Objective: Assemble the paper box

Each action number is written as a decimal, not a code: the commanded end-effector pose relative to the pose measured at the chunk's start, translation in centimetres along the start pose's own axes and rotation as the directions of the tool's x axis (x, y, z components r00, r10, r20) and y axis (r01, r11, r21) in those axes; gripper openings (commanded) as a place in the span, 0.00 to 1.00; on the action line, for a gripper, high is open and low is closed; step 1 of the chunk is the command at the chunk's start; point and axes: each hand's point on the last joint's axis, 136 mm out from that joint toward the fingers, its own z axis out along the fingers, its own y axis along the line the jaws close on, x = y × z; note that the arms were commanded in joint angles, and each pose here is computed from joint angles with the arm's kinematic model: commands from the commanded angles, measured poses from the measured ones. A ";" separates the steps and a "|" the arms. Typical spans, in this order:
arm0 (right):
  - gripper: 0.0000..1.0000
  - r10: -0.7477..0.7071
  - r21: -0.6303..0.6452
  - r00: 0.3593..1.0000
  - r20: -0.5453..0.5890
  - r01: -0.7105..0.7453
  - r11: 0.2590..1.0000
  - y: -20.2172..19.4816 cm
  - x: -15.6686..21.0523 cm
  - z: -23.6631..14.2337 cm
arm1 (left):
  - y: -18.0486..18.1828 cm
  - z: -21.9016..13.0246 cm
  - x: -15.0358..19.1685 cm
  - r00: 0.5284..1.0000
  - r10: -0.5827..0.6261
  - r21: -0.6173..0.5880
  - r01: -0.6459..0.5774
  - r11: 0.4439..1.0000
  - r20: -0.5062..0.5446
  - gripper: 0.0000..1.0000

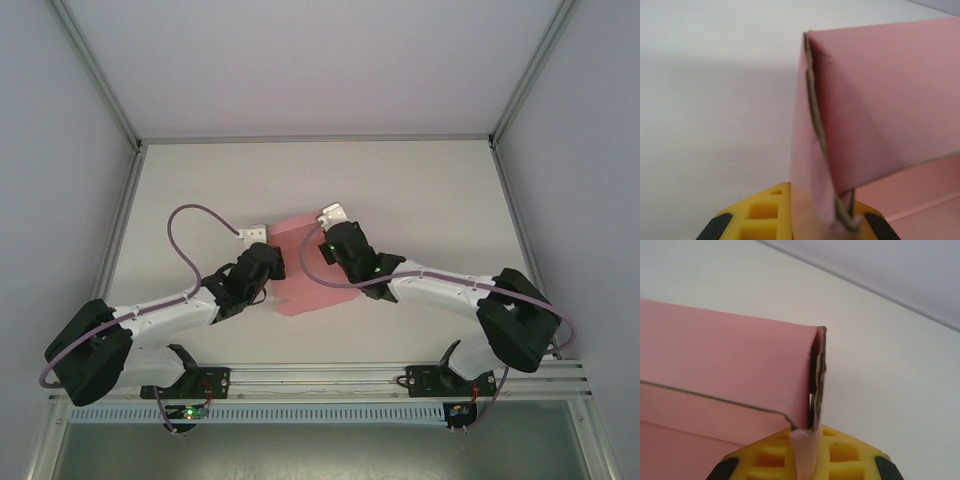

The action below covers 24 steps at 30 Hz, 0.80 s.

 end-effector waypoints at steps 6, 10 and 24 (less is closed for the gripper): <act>0.00 0.006 0.637 0.996 -0.094 0.056 0.769 -11.5 2.6 -2.0 | 5.8 -1.6 0.3 0.995 -0.096 -0.313 0.102 0.944 0.035 0.00; 0.00 -0.041 0.704 0.993 -0.110 0.106 0.703 -12.5 2.1 -2.9 | 7.6 -2.5 0.2 0.993 -0.111 -0.406 0.122 0.906 0.051 0.00; 0.07 0.133 0.146 0.990 0.042 -0.137 0.980 -4.6 1.3 -0.9 | 3.2 -0.7 -0.1 0.999 -0.031 -0.178 0.025 0.984 -0.028 0.00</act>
